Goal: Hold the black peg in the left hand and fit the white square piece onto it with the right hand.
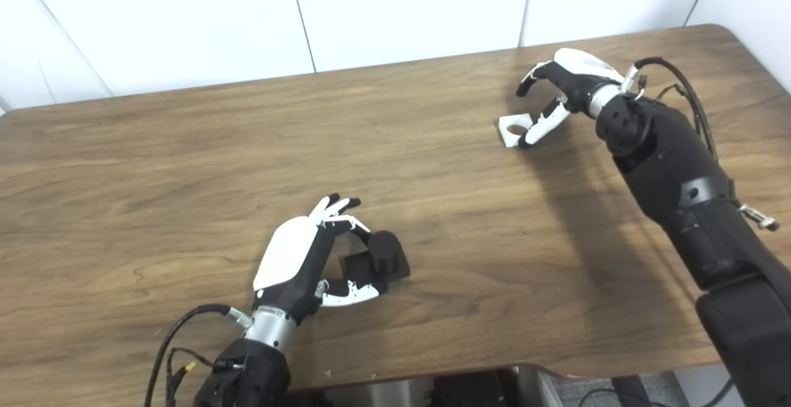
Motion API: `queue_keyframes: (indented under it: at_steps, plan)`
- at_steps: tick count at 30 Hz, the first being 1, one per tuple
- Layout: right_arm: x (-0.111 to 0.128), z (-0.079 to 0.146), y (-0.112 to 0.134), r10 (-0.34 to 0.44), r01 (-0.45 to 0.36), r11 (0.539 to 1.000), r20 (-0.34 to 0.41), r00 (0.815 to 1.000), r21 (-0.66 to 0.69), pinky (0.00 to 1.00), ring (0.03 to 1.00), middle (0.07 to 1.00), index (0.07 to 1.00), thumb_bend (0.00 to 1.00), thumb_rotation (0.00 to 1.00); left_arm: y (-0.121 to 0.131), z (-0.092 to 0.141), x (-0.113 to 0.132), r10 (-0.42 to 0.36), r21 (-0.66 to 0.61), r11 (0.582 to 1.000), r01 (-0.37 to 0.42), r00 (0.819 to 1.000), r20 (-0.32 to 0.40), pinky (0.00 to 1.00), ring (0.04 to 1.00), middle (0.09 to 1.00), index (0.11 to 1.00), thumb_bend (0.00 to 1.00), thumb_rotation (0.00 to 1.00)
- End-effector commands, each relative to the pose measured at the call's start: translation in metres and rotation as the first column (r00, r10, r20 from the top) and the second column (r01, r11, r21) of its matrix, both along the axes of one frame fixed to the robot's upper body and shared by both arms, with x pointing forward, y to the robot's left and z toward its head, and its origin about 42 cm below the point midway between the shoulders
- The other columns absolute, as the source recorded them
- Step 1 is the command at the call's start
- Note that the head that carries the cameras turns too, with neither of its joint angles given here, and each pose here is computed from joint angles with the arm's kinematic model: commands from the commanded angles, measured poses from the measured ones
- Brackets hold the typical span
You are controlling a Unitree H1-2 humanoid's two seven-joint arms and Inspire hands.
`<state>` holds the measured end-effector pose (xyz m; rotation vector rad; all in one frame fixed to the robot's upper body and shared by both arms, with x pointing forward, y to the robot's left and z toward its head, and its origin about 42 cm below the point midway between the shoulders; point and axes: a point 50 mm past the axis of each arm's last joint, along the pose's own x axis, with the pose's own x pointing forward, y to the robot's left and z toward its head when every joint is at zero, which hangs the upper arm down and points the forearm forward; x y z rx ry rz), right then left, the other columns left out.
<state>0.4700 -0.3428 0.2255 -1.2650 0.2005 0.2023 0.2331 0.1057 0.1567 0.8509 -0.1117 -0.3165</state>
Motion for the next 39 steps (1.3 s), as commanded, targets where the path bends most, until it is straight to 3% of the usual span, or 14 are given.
queue_keyframes:
  at_steps: [1, 19, 28, 39]
  plan:
    - [0.015, 0.037, 0.008, 0.036, -0.035, 0.999, 0.120, 0.992, -0.012, 0.91, 0.991, 0.933, 0.714, 0.91, 0.20, -0.002, -0.002, -0.001, -0.002, 0.006, 1.000, 0.002, 1.000, -0.018, 0.79, 0.976, 0.901, 0.494, 0.51, 0.06]
    - [0.014, 0.029, 0.018, 0.062, -0.061, 0.998, 0.084, 0.995, -0.018, 0.92, 0.999, 0.945, 0.695, 0.90, 0.19, 0.003, 0.003, 0.002, 0.006, -0.005, 1.000, -0.006, 1.000, -0.021, 0.82, 0.974, 0.901, 0.493, 0.51, 0.06]
    - [0.013, 0.026, 0.020, 0.071, -0.069, 0.997, 0.085, 0.994, -0.020, 0.90, 0.994, 0.928, 0.620, 0.89, 0.18, 0.003, 0.004, 0.004, 0.004, -0.015, 1.000, -0.004, 1.000, -0.016, 0.82, 0.976, 0.902, 0.493, 0.51, 0.06]
    - [0.012, 0.024, 0.019, 0.066, -0.064, 0.998, 0.080, 0.995, -0.027, 0.90, 0.989, 0.920, 0.604, 0.88, 0.18, 0.004, 0.005, 0.003, 0.006, -0.016, 1.000, -0.006, 1.000, -0.013, 0.83, 0.977, 0.904, 0.493, 0.51, 0.06]
